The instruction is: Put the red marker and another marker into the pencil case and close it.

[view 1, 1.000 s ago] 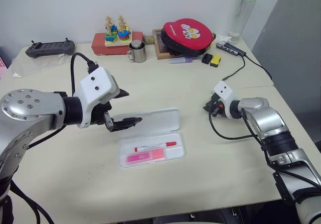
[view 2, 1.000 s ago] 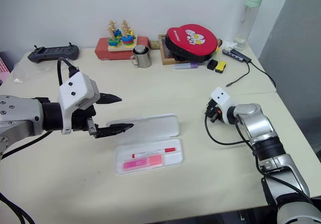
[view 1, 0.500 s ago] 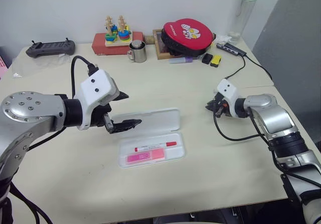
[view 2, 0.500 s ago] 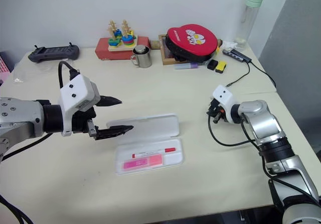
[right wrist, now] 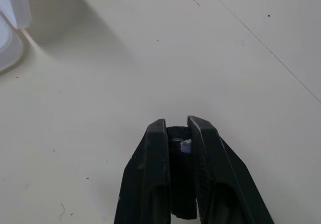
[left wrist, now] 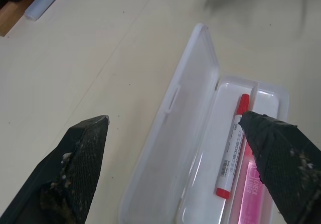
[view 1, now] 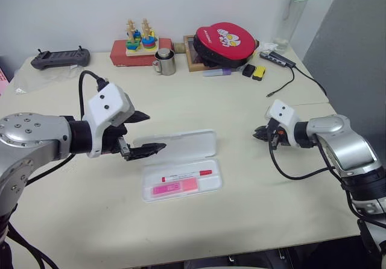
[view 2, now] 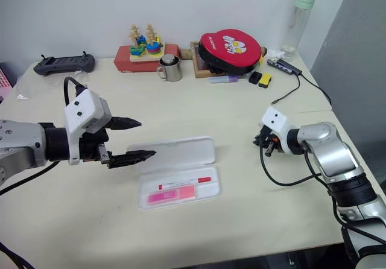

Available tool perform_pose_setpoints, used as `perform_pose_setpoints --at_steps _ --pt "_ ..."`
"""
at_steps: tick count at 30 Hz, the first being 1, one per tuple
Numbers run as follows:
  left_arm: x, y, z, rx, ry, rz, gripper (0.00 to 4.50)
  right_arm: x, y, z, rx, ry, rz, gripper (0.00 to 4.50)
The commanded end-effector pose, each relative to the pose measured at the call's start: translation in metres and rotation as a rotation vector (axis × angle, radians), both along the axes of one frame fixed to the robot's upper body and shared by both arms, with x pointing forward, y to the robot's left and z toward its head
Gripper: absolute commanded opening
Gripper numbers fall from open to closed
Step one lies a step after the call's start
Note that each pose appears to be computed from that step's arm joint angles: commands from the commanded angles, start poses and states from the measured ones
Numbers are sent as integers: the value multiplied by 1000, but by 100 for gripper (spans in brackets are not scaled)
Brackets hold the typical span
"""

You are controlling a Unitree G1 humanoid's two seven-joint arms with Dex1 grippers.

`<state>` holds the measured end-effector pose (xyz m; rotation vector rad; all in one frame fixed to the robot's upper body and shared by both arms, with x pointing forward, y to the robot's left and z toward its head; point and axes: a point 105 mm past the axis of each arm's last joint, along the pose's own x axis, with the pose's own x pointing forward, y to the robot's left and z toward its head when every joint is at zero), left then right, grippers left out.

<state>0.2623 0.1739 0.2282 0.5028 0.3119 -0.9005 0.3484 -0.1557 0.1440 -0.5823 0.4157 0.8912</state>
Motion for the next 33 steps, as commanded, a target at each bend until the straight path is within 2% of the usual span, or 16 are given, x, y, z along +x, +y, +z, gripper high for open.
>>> perform_pose_setpoints --at_steps 1,6,9,13,16,25,33 --pt "0 1 9 4 -43 -8 450 -5 3 19 14 -52 30 25" --pt "-1 3 8 9 -38 -10 450 -22 11 19 -2 -22 110 25" --pt "-1 5 7 15 -37 -7 450 -52 31 26 26 22 265 25" --pt "1 6 5 16 -36 -3 450 -71 46 20 38 66 344 25" --pt "3 5 3 13 -34 -11 450 -79 55 8 22 80 399 25" --pt "12 6 -9 27 24 -57 450 -87 89 -1 40 94 531 25" --pt "3 11 -18 75 77 -107 450 -97 116 -14 23 95 619 25"
